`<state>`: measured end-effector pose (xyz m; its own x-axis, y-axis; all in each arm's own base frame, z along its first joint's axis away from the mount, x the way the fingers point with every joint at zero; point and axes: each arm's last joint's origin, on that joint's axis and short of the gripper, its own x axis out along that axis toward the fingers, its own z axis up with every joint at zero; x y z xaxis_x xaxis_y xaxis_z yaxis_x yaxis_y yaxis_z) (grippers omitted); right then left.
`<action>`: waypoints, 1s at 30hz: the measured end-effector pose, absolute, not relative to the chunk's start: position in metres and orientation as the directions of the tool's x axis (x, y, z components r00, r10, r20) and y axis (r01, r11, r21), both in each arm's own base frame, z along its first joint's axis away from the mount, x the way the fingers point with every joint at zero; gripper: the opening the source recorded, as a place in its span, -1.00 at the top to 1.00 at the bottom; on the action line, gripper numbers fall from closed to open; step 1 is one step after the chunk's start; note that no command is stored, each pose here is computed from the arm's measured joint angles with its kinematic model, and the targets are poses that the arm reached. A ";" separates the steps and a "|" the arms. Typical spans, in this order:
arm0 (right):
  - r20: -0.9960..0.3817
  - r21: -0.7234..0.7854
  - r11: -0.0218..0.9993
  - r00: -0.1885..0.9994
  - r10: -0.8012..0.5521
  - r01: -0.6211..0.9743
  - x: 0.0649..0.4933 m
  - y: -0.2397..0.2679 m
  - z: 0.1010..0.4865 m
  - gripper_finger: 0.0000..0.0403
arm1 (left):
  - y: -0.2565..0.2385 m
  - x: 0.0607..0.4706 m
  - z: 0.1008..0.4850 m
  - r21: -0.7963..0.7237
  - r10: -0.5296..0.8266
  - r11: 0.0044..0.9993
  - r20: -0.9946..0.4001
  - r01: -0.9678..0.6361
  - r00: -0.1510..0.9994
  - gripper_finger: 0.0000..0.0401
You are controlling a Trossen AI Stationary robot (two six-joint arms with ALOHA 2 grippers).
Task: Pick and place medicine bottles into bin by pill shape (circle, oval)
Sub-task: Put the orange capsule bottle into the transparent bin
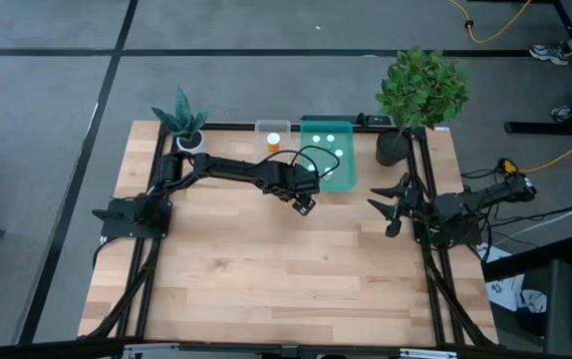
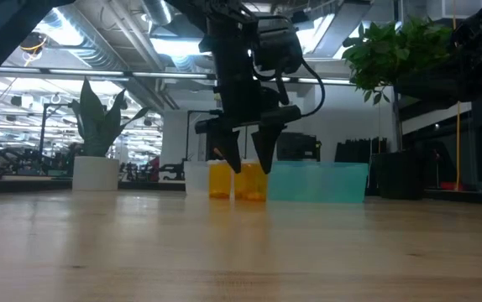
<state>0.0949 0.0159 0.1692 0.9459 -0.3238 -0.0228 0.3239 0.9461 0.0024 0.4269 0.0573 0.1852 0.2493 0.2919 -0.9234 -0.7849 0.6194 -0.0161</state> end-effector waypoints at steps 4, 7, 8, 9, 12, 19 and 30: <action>-0.023 0.002 0.946 0.946 -0.323 0.324 0.095 0.016 0.169 0.24 | 0.057 0.427 0.185 -0.016 0.292 0.620 -0.923 -0.785 0.249 -0.41; -0.023 0.002 0.946 0.946 -0.324 0.324 0.095 0.016 0.169 0.24 | 0.057 0.427 0.185 -0.016 0.292 0.620 -0.923 -0.785 0.250 -0.41; -0.023 0.002 0.946 0.946 -0.324 0.324 0.095 0.016 0.169 0.24 | 0.057 0.427 0.185 -0.016 0.292 0.620 -0.923 -0.785 0.250 -0.41; -0.023 0.002 0.946 0.946 -0.324 0.324 0.095 0.016 0.169 0.24 | 0.057 0.427 0.185 -0.016 0.292 0.620 -0.923 -0.785 0.250 -0.41; -0.023 0.002 0.946 0.946 -0.324 0.324 0.095 0.016 0.169 0.24 | 0.057 0.427 0.185 -0.016 0.292 0.620 -0.923 -0.784 0.250 -0.41; -0.023 0.002 0.946 0.946 -0.324 0.324 0.095 0.016 0.169 0.24 | 0.057 0.427 0.185 -0.012 0.298 0.619 -0.922 -0.786 0.249 -0.41; -0.023 0.002 0.946 0.946 -0.324 0.324 0.095 0.016 0.169 0.24 | 0.057 0.427 0.186 -0.013 0.300 0.618 -0.921 -0.786 0.251 -0.07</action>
<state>0.0949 0.0159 0.1692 0.9459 -0.3237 -0.0228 0.3238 0.9461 0.0024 0.4271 0.0575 0.1855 0.2507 0.2997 -0.9205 -0.7864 0.6176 -0.0131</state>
